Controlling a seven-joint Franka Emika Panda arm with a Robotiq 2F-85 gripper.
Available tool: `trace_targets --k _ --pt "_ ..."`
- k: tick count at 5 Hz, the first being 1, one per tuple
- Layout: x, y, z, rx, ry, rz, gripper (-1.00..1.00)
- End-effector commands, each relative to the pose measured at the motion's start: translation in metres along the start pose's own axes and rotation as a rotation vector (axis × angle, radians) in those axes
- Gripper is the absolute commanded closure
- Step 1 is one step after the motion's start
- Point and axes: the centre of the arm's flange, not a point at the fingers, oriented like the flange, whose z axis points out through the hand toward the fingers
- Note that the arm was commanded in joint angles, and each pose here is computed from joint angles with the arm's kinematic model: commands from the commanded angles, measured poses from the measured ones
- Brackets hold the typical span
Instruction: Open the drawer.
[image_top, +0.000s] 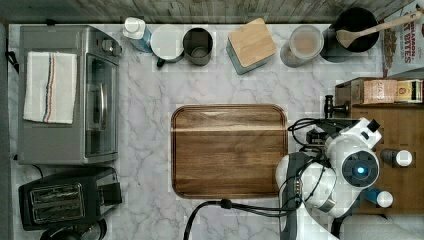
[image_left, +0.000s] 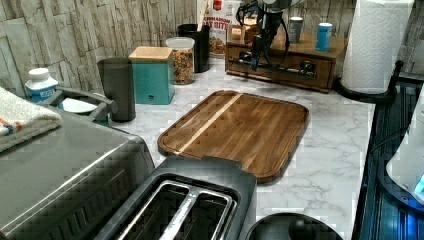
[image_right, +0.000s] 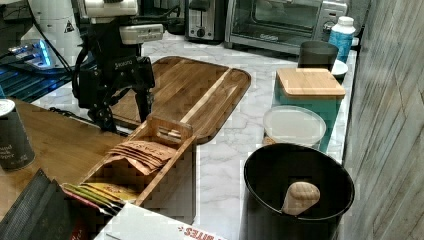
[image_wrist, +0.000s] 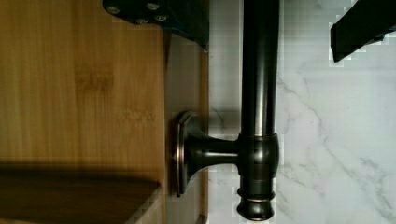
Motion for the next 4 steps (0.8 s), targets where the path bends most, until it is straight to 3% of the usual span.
trace_targets --k 1,3,4 --pt "-0.014 -0.025 0.037 0.078 -0.073 0.08 -1.0" --pt "-0.008 -0.023 0.042 0.08 -0.144 0.028 -1.0" --pt "0.005 -0.028 0.03 0.117 -0.206 0.012 -1.0"
